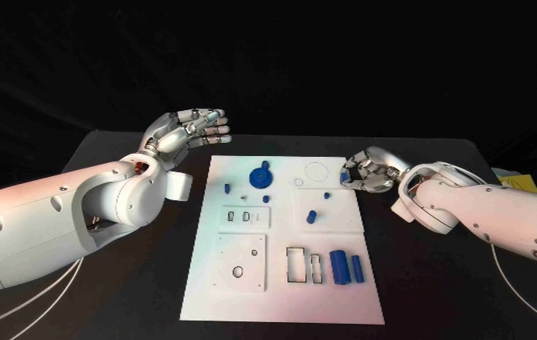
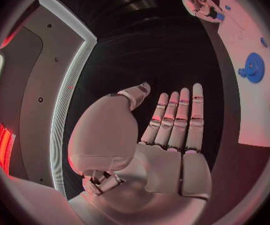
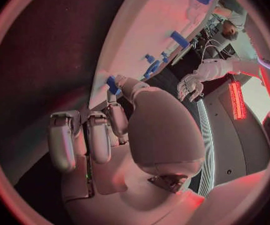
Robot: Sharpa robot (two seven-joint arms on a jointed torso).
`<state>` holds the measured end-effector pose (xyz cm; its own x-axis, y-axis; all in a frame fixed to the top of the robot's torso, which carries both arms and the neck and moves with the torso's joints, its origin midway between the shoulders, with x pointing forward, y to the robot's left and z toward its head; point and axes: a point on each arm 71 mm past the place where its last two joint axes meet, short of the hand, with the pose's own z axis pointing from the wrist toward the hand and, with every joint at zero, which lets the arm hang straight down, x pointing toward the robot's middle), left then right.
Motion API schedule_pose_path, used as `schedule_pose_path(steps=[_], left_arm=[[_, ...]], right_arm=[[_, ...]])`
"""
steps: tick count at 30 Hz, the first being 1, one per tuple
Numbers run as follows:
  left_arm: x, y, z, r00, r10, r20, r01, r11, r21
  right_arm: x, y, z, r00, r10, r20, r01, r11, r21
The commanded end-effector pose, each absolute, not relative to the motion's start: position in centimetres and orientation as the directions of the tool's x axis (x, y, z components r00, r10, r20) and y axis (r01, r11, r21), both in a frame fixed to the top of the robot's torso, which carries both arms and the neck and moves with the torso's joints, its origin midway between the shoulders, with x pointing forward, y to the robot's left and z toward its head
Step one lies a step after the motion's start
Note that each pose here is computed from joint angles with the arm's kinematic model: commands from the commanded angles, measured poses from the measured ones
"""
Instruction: Assemble the parts on the task board
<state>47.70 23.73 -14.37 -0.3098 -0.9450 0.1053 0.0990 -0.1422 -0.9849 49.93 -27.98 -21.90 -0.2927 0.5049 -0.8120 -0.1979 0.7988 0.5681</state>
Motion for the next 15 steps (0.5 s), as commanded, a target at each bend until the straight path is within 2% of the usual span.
schedule_pose_path(steps=[1,7,15], left_arm=[[47.7,23.6,-14.3,-0.327,-0.938,0.114,0.097,-0.153,-0.983],[47.7,23.7,-14.3,-0.326,-0.939,0.113,0.096,-0.152,-0.984],[47.7,23.9,-14.4,-0.321,-0.94,0.112,0.096,-0.15,-0.984]], right_arm=[[49.9,-28.0,-21.6,-0.255,0.508,-0.823,-0.22,0.798,0.561],[49.7,-28.0,-21.2,-0.203,0.516,-0.832,-0.238,0.798,0.553],[48.4,-26.0,-19.9,-0.177,0.521,-0.835,-0.279,0.788,0.55]])
